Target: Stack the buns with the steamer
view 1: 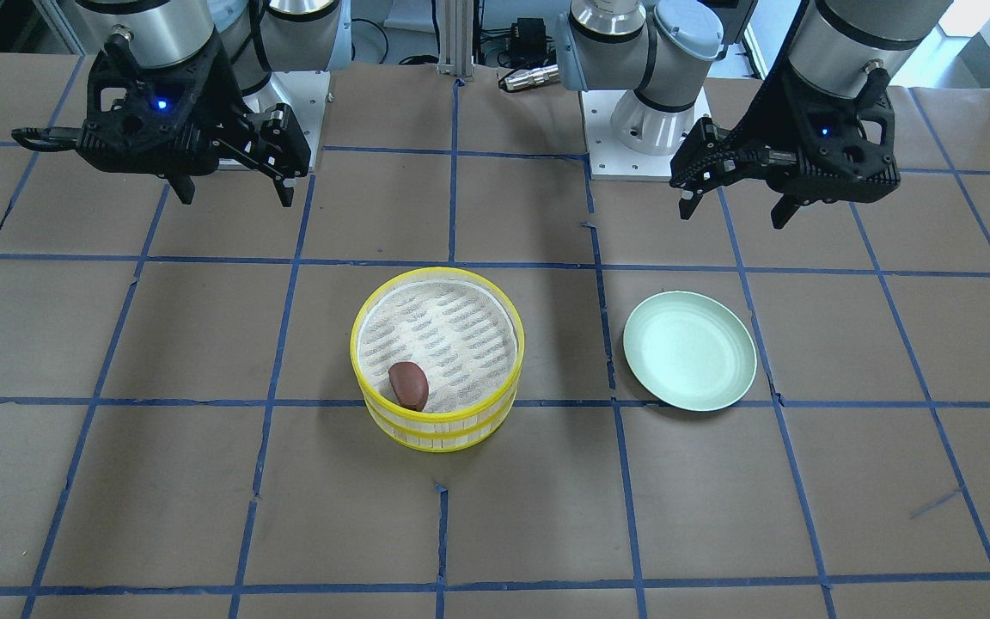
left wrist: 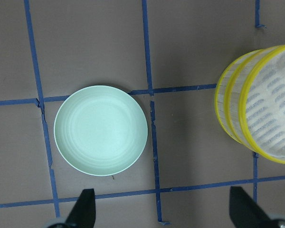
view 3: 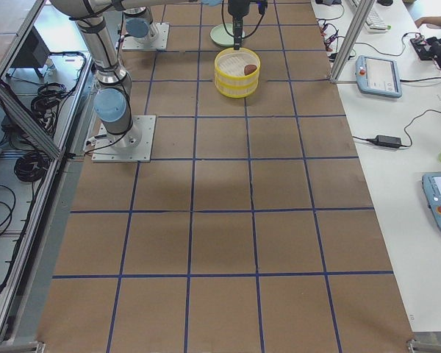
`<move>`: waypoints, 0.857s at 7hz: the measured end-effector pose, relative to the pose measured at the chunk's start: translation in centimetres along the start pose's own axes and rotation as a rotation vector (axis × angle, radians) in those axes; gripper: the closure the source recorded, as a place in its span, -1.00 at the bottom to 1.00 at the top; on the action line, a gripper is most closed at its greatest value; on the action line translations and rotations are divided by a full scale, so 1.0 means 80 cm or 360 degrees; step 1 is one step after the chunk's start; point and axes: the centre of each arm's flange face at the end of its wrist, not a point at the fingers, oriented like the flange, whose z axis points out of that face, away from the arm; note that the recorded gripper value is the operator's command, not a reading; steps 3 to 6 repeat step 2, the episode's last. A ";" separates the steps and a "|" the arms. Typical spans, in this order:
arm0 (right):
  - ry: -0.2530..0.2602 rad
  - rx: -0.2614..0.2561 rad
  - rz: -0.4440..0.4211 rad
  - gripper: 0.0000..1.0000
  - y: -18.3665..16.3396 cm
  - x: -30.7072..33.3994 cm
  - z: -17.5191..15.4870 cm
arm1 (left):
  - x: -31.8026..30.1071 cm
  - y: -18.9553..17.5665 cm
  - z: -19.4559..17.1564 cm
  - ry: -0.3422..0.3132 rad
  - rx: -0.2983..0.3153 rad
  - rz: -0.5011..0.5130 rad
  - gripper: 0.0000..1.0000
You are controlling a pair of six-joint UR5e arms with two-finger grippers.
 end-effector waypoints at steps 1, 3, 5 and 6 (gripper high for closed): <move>0.0000 0.0001 0.0002 -1.00 0.000 0.001 0.000 | 0.000 0.001 0.000 -0.0001 -0.0002 0.0001 -1.00; 0.0001 0.0001 0.0005 -1.00 -0.001 0.002 0.000 | 0.000 0.001 0.001 -0.0002 -0.0005 0.0003 -1.00; 0.0001 0.0001 0.0005 -1.00 -0.001 0.002 0.000 | 0.000 0.001 0.001 -0.0002 -0.0005 0.0003 -1.00; 0.0001 0.0001 0.0005 -1.00 -0.001 0.002 0.000 | 0.000 0.001 0.001 -0.0002 -0.0005 0.0003 -1.00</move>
